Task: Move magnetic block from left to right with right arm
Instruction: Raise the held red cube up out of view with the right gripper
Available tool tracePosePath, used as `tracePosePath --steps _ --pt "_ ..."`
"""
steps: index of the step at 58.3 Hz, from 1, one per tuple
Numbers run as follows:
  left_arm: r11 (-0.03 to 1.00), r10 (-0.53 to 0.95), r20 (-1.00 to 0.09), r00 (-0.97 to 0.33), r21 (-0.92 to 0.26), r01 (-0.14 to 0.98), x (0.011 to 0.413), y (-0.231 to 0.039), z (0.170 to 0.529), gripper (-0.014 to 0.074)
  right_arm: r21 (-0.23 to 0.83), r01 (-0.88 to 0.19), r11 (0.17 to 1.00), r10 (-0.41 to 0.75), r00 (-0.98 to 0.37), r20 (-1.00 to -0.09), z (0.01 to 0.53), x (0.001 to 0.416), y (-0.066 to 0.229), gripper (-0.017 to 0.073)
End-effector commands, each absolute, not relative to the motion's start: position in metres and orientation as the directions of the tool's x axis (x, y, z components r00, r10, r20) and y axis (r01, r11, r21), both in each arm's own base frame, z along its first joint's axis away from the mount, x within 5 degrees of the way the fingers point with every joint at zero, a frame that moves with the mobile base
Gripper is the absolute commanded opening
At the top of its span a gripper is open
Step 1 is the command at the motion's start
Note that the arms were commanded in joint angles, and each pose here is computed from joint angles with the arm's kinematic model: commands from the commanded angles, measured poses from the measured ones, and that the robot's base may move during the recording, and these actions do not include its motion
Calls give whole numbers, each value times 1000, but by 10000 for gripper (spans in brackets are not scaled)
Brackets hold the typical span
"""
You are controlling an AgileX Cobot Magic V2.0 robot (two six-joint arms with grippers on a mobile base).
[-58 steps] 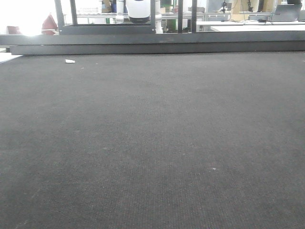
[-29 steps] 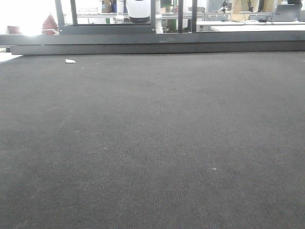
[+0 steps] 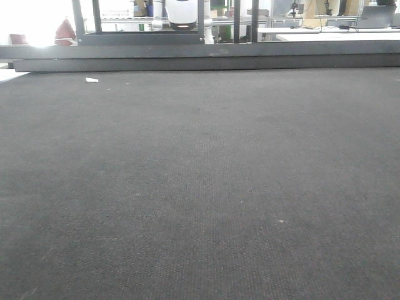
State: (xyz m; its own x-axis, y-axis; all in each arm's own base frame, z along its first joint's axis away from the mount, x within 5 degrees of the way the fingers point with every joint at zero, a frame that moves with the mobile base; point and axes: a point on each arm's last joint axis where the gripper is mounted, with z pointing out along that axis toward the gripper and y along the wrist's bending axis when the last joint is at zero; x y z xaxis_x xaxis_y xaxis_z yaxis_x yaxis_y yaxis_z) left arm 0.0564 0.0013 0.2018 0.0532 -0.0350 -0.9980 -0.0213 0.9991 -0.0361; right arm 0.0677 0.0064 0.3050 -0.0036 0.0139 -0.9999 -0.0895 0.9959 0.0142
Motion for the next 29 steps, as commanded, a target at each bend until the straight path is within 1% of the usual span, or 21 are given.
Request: tracePosePath --steps 1,29 --pt "999 -40 -990 134 -43 -22 56 2 206 -117 13 -80 997 21 101 -995 321 67 6 253" --pt "999 -40 -990 134 -43 -22 56 2 206 -117 13 -80 997 21 101 -995 321 67 6 253"
